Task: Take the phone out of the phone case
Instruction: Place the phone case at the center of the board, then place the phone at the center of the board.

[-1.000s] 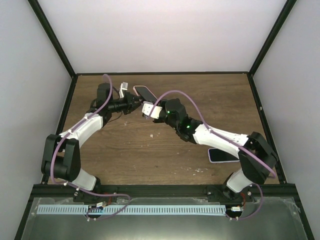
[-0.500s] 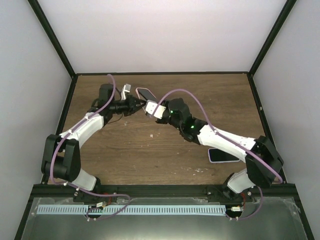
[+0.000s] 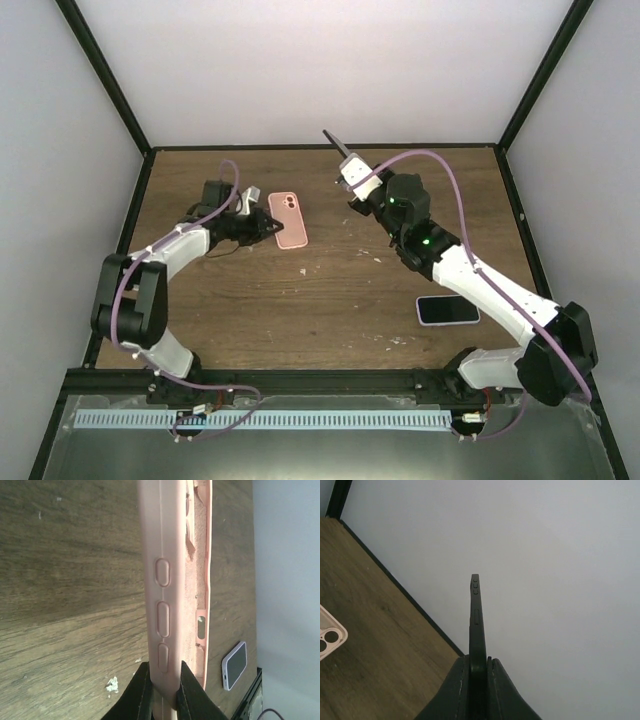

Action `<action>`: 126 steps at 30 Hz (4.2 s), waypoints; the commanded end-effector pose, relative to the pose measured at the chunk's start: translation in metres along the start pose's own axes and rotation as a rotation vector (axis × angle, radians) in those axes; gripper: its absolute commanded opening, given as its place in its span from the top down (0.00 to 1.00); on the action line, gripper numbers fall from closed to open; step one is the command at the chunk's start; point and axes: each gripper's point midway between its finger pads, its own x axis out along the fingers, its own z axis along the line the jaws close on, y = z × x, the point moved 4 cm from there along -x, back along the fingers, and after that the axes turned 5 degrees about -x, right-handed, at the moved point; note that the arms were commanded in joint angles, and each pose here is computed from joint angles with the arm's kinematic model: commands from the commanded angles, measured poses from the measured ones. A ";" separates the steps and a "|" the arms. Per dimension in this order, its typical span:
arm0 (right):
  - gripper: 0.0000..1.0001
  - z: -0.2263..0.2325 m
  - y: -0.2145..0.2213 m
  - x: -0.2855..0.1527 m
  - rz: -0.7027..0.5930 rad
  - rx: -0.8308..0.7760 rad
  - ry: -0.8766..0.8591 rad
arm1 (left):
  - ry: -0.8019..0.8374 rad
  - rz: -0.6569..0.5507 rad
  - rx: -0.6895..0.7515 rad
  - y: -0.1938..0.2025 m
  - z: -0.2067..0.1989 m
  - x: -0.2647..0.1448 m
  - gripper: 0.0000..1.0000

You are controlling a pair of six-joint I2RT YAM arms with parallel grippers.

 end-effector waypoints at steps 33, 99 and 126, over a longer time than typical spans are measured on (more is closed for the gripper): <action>0.99 -0.007 0.020 -0.001 0.030 0.010 -0.041 | -0.148 0.166 0.020 0.004 0.024 0.082 0.29; 0.99 0.078 0.026 0.015 -0.086 -0.758 0.051 | 0.415 0.082 -0.251 -0.062 -0.092 -0.004 0.17; 0.99 0.104 -0.009 0.022 -0.237 -0.857 0.102 | 0.432 0.018 -0.340 -0.071 -0.105 0.019 0.83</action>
